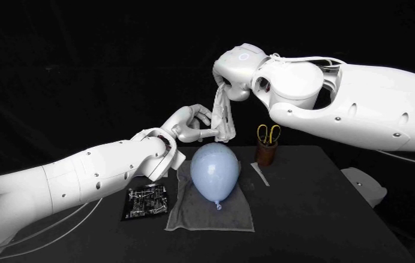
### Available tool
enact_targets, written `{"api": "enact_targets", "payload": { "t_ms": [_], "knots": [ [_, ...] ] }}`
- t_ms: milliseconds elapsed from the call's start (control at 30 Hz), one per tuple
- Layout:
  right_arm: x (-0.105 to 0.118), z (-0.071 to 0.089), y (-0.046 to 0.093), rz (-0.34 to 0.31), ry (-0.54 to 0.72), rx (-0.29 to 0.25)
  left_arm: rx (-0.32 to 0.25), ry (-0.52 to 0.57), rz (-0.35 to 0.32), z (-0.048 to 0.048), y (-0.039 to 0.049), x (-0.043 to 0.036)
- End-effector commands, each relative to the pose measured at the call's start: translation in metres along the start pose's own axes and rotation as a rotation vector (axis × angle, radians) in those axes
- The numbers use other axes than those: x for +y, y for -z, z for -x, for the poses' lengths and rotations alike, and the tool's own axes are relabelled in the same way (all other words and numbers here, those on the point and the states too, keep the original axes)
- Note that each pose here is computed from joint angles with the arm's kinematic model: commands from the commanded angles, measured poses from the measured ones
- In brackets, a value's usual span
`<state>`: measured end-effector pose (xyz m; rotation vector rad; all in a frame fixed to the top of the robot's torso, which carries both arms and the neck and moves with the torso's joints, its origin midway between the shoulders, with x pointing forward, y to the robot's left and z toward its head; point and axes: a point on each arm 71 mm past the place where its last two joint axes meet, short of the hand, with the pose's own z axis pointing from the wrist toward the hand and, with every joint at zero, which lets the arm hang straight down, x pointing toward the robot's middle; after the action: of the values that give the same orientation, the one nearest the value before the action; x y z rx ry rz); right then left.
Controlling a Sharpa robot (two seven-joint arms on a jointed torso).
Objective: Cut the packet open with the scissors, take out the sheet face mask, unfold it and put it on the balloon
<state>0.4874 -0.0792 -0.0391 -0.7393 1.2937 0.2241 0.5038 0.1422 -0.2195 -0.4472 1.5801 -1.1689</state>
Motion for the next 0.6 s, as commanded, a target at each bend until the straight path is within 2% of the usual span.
{"api": "enact_targets", "payload": {
  "t_ms": [33,233,600],
  "knots": [
    [0.0006,0.0008,-0.0010,-0.001,0.002,-0.003,-0.029,-0.035,0.065,0.0007,-0.0021,0.0029],
    [0.0018,0.0008,-0.0011,0.001,-0.001,0.001,-0.055,-0.046,0.095,0.0008,-0.0039,0.0040],
    [-0.0020,-0.0018,-0.0017,-0.011,0.001,0.020,-0.118,-0.012,0.072,0.0051,-0.0032,0.0002]
  ]
}}
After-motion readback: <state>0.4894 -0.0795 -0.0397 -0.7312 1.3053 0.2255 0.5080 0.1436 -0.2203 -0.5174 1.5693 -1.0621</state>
